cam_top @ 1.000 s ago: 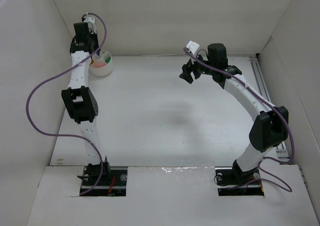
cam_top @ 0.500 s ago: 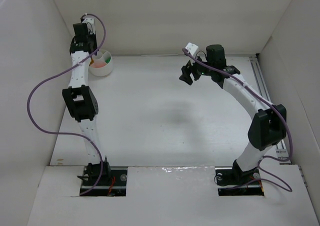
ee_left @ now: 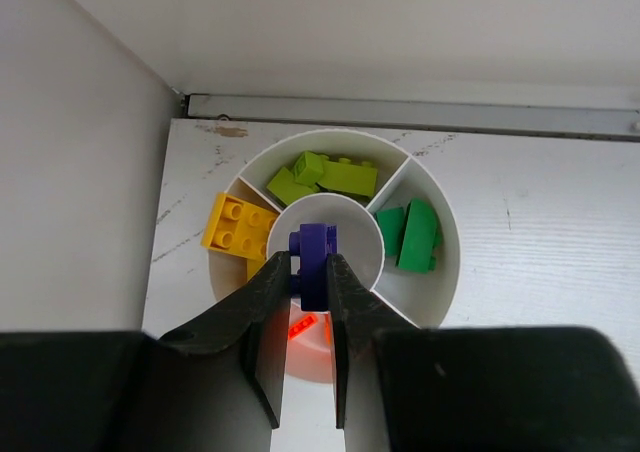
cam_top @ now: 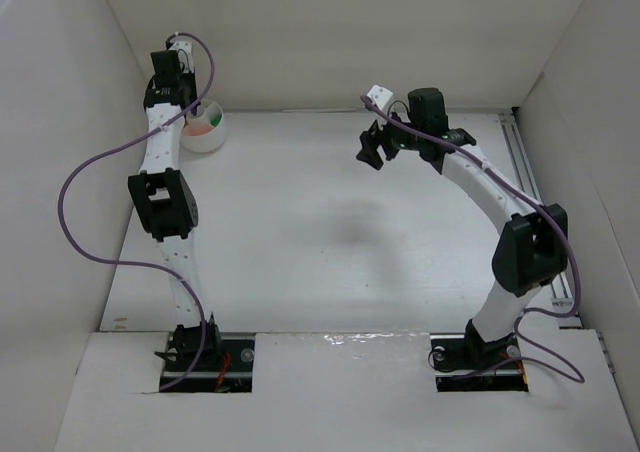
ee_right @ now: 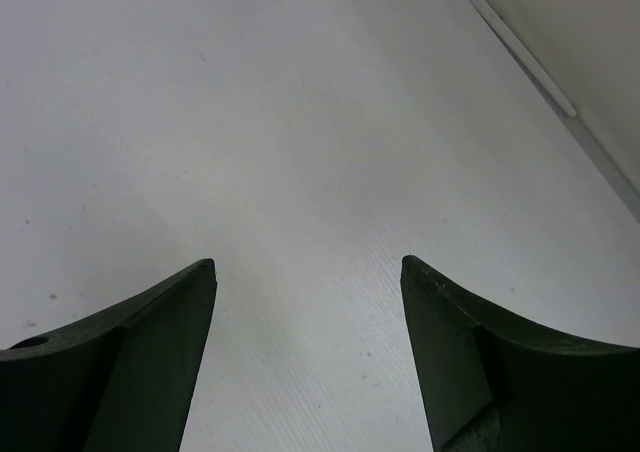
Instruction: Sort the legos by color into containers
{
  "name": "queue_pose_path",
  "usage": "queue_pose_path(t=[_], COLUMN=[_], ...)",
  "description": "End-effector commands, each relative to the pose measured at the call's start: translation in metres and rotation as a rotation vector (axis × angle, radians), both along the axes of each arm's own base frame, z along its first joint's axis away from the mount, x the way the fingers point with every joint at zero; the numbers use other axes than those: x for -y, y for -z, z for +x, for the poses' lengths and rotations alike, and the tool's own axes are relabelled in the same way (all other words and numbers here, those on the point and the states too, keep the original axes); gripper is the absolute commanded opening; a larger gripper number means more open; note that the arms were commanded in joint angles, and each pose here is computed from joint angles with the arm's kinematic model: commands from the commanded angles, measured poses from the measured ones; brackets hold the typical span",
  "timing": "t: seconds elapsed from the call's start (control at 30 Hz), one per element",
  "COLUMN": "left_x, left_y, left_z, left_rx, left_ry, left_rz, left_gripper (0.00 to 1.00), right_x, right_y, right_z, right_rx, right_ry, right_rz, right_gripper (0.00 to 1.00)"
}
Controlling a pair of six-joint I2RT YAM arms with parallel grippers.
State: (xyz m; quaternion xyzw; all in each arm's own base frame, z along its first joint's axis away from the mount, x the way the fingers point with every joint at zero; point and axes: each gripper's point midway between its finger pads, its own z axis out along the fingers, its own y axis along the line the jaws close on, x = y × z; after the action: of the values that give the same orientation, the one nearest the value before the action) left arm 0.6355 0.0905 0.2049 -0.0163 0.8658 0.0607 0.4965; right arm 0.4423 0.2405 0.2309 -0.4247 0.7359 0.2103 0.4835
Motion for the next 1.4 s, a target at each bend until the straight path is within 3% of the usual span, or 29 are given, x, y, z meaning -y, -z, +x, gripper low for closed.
queue_pose_path(t=[0.0, 0.13, 0.5, 0.7, 0.83, 0.93, 1.03, 1.1, 1.17, 1.2, 1.37], left_x=[-0.008, -0.007, -0.011, -0.004, 0.004, 0.036, 0.085, 0.112, 0.14, 0.151, 0.175], left_y=[-0.035, -0.023, -0.021, -0.033, -0.086, -0.131, -0.145, -0.122, -0.121, -0.093, -0.052], left_z=[0.007, 0.006, 0.006, 0.006, 0.002, -0.013, -0.038, -0.053, -0.074, -0.084, -0.117], left_rx=[0.09, 0.063, 0.063, 0.088, 0.192, 0.277, 0.277, 0.207, 0.184, 0.115, 0.006], left_ry=[-0.014, -0.014, -0.035, -0.017, 0.022, 0.13, 0.26, 0.341, 0.41, 0.424, 0.463], left_rz=[0.025, 0.021, 0.022, -0.005, -0.009, -0.011, 0.028, -0.011, -0.093, -0.147, -0.334], left_gripper=[0.0, 0.02, 0.47, 0.48, 0.42, 0.44, 0.53, 0.65, 0.86, 1.0, 1.0], right_x=[-0.007, -0.007, -0.008, -0.008, -0.007, -0.005, 0.007, 0.027, 0.041, 0.056, 0.105], right_y=[-0.017, -0.017, -0.012, -0.012, -0.01, -0.01, -0.012, -0.009, -0.009, -0.004, 0.018], right_z=[0.007, 0.009, 0.011, 0.011, 0.012, 0.016, 0.022, 0.036, 0.042, 0.046, 0.045], right_rx=[0.032, 0.032, 0.023, 0.023, 0.026, 0.038, -0.011, -0.05, -0.114, -0.138, -0.187], right_ry=[0.0, 0.0, 0.0, 0.0, 0.008, 0.044, 0.128, 0.21, 0.291, 0.328, 0.462], right_rz=[0.018, 0.018, 0.015, 0.015, 0.011, 0.032, 0.098, 0.153, 0.228, 0.241, 0.259], right_gripper=[0.79, 0.81, 0.82, 0.82, 0.82, 0.82, 0.82, 0.83, 0.84, 0.84, 0.95])
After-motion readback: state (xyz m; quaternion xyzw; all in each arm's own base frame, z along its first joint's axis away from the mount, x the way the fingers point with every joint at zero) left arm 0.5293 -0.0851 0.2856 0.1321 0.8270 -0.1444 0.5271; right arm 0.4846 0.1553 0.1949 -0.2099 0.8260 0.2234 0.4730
